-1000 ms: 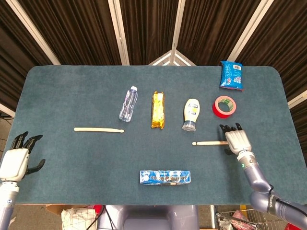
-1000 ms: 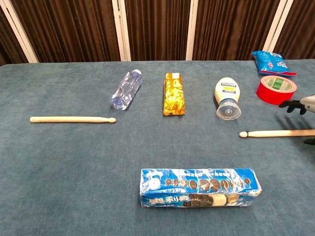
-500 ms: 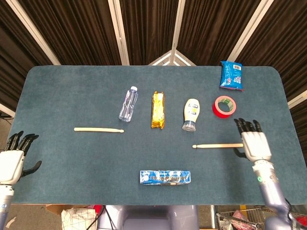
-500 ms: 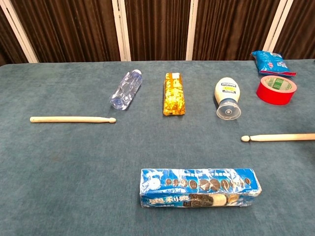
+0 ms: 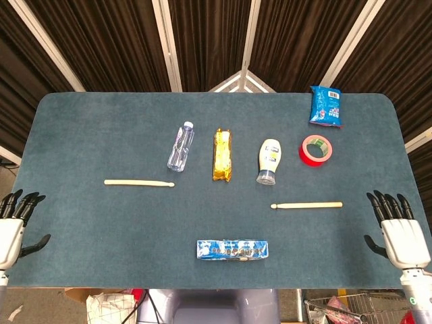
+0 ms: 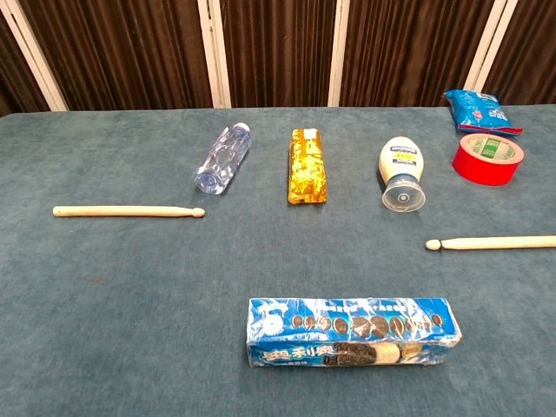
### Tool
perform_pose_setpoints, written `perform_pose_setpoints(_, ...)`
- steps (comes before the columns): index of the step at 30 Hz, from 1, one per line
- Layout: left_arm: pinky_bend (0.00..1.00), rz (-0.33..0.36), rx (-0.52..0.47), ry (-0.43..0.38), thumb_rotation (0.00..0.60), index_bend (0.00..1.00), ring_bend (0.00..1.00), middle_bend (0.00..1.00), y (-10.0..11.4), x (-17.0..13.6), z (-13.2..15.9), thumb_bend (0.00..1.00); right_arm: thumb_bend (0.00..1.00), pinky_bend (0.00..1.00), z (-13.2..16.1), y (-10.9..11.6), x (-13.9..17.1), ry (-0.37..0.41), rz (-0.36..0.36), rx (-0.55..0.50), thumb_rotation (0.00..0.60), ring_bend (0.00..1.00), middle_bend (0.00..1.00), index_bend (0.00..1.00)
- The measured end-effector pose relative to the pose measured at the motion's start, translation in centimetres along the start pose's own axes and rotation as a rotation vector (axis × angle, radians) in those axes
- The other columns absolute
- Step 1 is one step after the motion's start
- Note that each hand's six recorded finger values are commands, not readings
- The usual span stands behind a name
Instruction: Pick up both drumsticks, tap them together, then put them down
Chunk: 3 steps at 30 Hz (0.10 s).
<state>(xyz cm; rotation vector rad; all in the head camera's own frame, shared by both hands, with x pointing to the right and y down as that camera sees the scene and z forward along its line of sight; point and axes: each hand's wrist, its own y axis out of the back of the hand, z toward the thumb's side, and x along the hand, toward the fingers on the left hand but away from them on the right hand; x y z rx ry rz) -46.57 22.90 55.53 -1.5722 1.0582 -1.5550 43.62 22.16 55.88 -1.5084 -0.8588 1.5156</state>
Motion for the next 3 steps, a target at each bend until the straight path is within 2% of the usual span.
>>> perform_pose_setpoints(3, 0.00, 0.005, 0.003, -0.005, 0.600, 0.17, 0.00, 0.12, 0.07, -0.05, 0.00, 0.31, 0.28, 0.00, -0.06, -0.18, 0.19, 0.002, 0.001, -0.026, 0.600, 0.09, 0.09, 0.04)
